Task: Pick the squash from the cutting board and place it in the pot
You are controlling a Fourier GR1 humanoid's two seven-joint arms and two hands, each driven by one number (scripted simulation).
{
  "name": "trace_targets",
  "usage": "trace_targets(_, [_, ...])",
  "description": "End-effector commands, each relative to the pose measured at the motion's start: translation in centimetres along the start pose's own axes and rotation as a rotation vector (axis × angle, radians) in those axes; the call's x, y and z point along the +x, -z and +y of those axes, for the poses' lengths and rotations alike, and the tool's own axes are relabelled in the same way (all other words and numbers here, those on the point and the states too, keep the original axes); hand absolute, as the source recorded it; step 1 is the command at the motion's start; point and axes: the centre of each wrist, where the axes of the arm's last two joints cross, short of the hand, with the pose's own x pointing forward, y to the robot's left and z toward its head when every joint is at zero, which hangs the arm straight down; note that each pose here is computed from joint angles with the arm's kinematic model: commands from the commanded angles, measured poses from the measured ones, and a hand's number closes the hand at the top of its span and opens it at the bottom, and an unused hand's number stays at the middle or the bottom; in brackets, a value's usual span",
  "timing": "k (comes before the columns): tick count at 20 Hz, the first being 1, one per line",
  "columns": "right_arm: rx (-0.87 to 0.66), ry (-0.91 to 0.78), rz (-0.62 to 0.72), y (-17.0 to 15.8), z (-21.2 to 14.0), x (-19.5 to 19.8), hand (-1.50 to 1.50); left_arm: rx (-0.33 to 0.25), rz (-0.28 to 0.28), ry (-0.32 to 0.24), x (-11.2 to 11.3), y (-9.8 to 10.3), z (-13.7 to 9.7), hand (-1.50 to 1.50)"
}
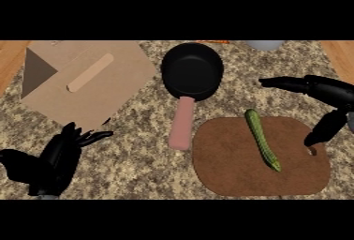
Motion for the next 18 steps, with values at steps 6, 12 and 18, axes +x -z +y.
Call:
trace_targets(6, [0.249,-0.05,0.021,3.1,2.9,0.7,-1.5,0.185,-0.179,0.032,4.2,4.3,3.3,0.0])
trace_targets(12, [0.257,-0.047,0.02,3.5,4.4,0.7,-1.5,0.2,-0.165,0.033,4.5,4.1,5.2,0.0])
trace_targets(18, [0.257,-0.139,0.13,2.8,4.9,0.0,-1.5,0.188,-0.163,0.036,3.4,3.6,4.4,0.0])
